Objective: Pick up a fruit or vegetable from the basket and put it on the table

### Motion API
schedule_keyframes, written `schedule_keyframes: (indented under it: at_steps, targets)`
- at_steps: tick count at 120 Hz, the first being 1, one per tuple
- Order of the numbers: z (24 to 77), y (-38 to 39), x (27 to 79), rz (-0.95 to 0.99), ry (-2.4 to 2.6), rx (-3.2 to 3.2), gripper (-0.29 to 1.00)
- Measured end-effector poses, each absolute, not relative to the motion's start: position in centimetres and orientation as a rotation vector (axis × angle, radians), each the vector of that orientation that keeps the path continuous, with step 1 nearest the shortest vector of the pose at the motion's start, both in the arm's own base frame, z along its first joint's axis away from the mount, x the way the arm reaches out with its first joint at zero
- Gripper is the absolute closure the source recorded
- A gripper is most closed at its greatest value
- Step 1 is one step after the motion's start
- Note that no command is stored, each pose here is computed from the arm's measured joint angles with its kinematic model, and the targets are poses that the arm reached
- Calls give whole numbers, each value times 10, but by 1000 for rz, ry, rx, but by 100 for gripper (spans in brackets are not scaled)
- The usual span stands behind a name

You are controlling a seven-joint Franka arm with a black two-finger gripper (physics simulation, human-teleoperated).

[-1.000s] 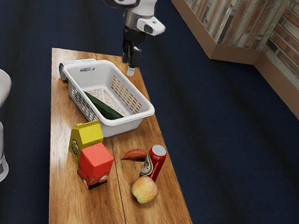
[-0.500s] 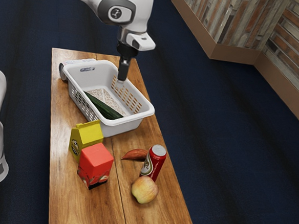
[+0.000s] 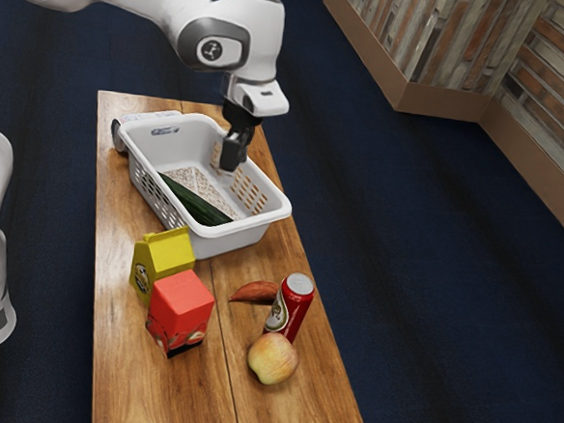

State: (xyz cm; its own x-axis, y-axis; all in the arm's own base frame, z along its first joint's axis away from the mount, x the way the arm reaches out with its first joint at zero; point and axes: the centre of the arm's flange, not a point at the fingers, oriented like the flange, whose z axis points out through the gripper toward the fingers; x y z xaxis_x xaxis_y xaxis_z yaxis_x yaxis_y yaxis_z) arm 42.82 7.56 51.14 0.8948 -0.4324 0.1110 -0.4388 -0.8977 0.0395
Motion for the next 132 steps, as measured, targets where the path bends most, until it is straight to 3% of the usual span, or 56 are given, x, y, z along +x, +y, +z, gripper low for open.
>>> schedule_keyframes:
  at_steps: [51, 87, 106, 132]
  targets:
    - [464, 84, 420, 187, -747, 3012, 0]
    - [469, 65, 427, 271, -812, 3011, 5]
    - [466, 50, 427, 292, -858, 2982, 2]
    - [465, 42, 390, 345, -871, 2934, 0]
